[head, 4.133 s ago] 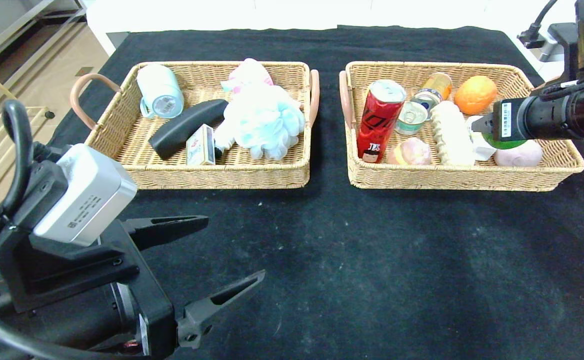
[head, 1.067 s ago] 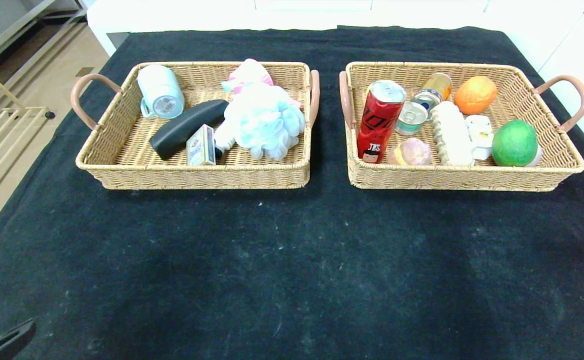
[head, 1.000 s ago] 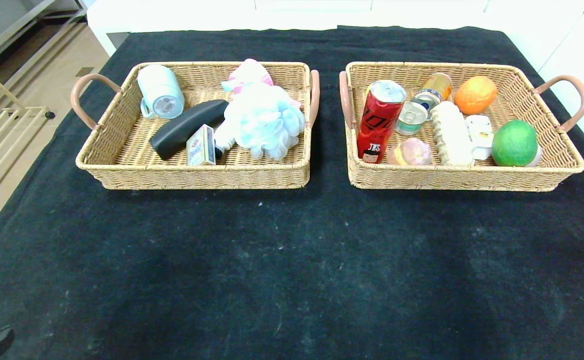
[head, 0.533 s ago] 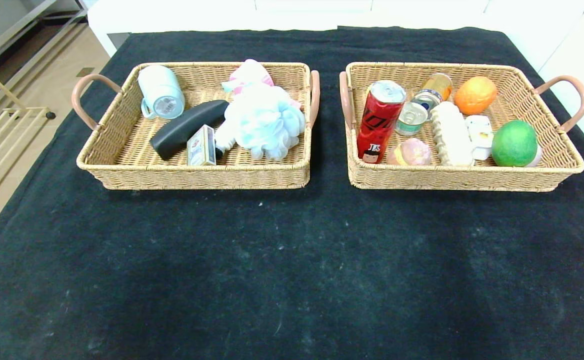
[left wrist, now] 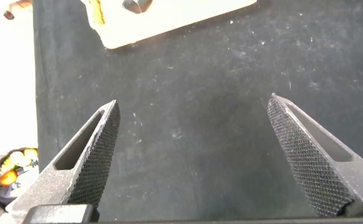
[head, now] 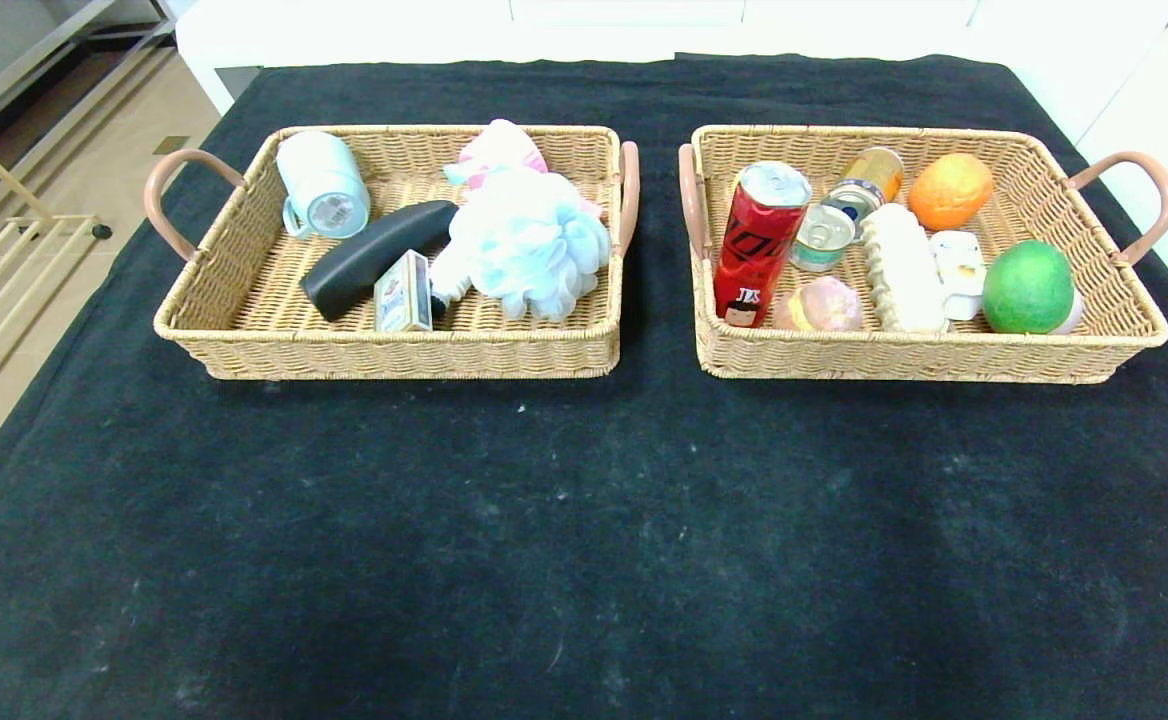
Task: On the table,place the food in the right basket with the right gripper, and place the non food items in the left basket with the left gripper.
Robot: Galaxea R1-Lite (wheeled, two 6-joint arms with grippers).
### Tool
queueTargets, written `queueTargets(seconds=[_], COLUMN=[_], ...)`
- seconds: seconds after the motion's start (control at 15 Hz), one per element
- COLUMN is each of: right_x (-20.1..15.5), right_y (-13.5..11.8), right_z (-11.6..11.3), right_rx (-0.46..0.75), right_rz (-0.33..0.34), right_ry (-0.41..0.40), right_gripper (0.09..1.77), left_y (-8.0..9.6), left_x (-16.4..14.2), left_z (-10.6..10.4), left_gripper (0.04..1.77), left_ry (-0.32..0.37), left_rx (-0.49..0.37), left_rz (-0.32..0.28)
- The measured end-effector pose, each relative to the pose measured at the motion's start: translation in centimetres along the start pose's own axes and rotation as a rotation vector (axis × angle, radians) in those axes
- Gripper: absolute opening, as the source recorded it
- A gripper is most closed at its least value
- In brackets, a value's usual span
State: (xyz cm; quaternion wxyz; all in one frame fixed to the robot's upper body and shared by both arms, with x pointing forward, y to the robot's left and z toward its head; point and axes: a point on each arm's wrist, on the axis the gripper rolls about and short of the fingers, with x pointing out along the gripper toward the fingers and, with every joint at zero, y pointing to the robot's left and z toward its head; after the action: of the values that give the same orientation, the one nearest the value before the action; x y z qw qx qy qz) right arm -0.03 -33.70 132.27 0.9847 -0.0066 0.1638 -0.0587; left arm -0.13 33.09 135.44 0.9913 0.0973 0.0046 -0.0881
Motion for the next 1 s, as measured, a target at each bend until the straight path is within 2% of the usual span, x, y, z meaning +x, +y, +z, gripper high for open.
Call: queueTargets(seconds=[0.2,0.53,0.67,0.87,1.0], right_x=[0.1,0.4,0.3,0.3,0.5], right_y=[0.0,0.0,0.0,0.0,0.0], right_z=[-1.6,-3.7,-4.3,-5.0,-5.3], right_rx=[0.000,0.003,0.009,0.020,0.028], right_rz=[0.003,0.002,0.026,0.058,0.056], right_ry=[-0.003,-0.007,-0.065,-0.225,-0.269], right_gripper=[1.70,1.70,1.70,1.70,1.70], left_y=[-0.1,-0.8,-1.2,-1.6,-1.7], left_x=[-0.7,-1.2,-1.5,-1.3,-1.0], left_z=[-0.8,-2.6,-4.1,-6.1,-6.6], left_gripper=[1.72,1.72,1.72,1.72,1.72], left_ry=[0.021,0.008,-0.007,-0.063,-0.105], left_rx=[-0.003,-0.002,-0.003,-0.001,-0.008], left_rz=[-0.021,-0.034,-0.041,-0.028,-0.015])
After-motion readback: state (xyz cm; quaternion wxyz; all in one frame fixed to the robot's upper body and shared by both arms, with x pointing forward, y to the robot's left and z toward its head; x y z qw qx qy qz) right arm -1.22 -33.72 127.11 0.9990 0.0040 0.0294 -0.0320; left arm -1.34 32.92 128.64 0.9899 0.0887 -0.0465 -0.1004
